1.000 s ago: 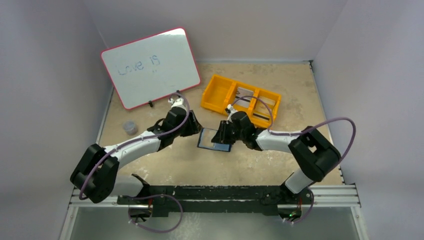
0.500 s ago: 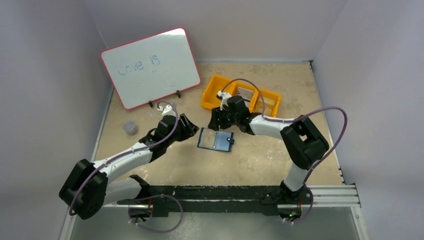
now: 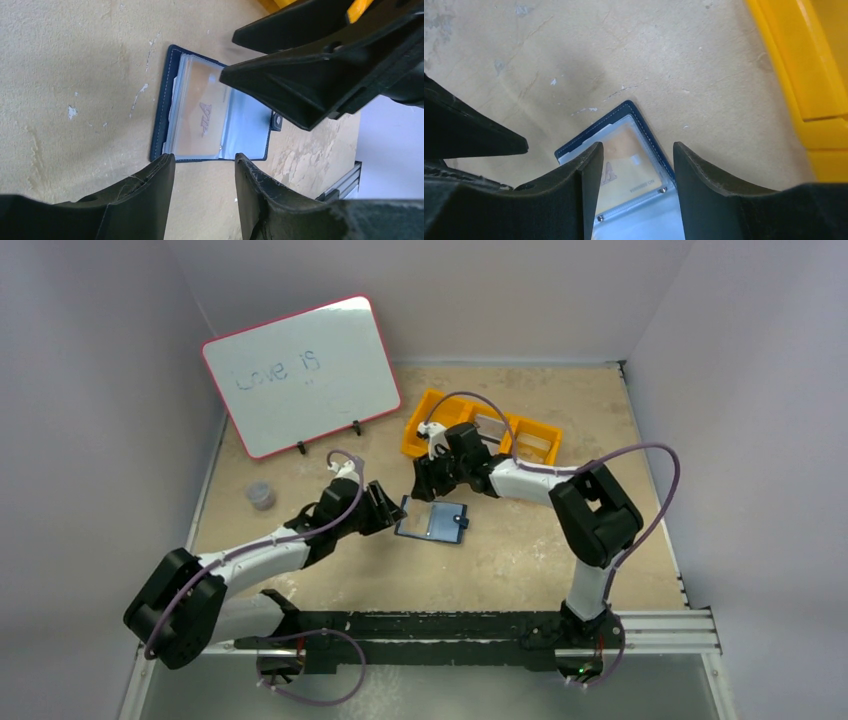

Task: Take the credit cards out of the card holder
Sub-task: Remove the credit card from the card holder.

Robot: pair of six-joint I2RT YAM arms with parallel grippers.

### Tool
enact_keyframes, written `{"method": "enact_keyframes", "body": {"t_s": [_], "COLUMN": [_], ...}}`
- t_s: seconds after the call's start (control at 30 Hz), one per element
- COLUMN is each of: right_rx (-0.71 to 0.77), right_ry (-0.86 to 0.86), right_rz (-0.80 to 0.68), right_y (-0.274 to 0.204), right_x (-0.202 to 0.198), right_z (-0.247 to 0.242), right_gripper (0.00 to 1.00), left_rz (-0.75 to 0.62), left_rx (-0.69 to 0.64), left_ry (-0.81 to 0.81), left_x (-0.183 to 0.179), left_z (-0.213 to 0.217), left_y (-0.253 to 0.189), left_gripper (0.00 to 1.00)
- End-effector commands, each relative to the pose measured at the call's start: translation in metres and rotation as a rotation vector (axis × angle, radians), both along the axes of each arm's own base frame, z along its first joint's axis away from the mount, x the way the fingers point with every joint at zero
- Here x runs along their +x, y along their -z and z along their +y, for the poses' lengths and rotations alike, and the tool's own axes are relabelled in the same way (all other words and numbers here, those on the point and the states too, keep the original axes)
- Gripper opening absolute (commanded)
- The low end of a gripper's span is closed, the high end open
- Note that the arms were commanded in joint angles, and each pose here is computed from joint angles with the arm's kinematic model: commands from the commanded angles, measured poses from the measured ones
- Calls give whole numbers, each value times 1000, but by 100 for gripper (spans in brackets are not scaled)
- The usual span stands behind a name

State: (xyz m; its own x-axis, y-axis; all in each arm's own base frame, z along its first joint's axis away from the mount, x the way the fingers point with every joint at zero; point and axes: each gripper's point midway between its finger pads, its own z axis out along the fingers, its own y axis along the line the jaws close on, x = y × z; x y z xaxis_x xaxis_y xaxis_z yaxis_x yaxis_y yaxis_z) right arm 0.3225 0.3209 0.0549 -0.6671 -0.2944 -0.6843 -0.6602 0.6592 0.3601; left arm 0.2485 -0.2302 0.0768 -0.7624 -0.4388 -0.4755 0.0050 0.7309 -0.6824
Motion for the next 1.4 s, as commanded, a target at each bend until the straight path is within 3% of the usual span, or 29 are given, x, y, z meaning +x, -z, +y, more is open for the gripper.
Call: {"method": "enact_keyframes", "body": {"t_s": [0.0, 0.27, 0.4, 0.77, 0.9, 0.97, 1.0, 1.13, 1.37], "right_rx": [-5, 24, 52, 146, 162, 135, 129, 84, 25], "right_ry": [-93, -135, -149, -200, -142, -51, 11, 189, 343], "right_rz": [27, 60, 78, 111, 72, 25, -8, -8, 70], "right_y": [8, 13, 11, -4, -21, -28, -36, -33, -15], "right_x": [-8, -15, -20, -33, -31, -22, -15, -18, -37], "right_z": [8, 14, 18, 28, 22, 11, 5, -24, -35], "right_gripper": [56, 49, 36, 18, 27, 32, 40, 49, 54], "left_rz": [-54, -51, -37, -10, -24, -35, -42, -66, -64], "left_rx": [-33, -6, -5, 14, 23, 27, 29, 42, 35], "left_ry": [-1, -31, -25, -22, -35, -50, -55, -82, -66], "left_x": [5, 5, 4, 2, 5, 7, 7, 11, 12], "left_z": [-5, 2, 0, -3, 0, 3, 4, 9, 4], "left_y": [-15, -12, -6, 6, 3, 0, -2, -7, -6], "left_gripper": [47, 46, 46, 45, 45, 45, 45, 45, 45]}}
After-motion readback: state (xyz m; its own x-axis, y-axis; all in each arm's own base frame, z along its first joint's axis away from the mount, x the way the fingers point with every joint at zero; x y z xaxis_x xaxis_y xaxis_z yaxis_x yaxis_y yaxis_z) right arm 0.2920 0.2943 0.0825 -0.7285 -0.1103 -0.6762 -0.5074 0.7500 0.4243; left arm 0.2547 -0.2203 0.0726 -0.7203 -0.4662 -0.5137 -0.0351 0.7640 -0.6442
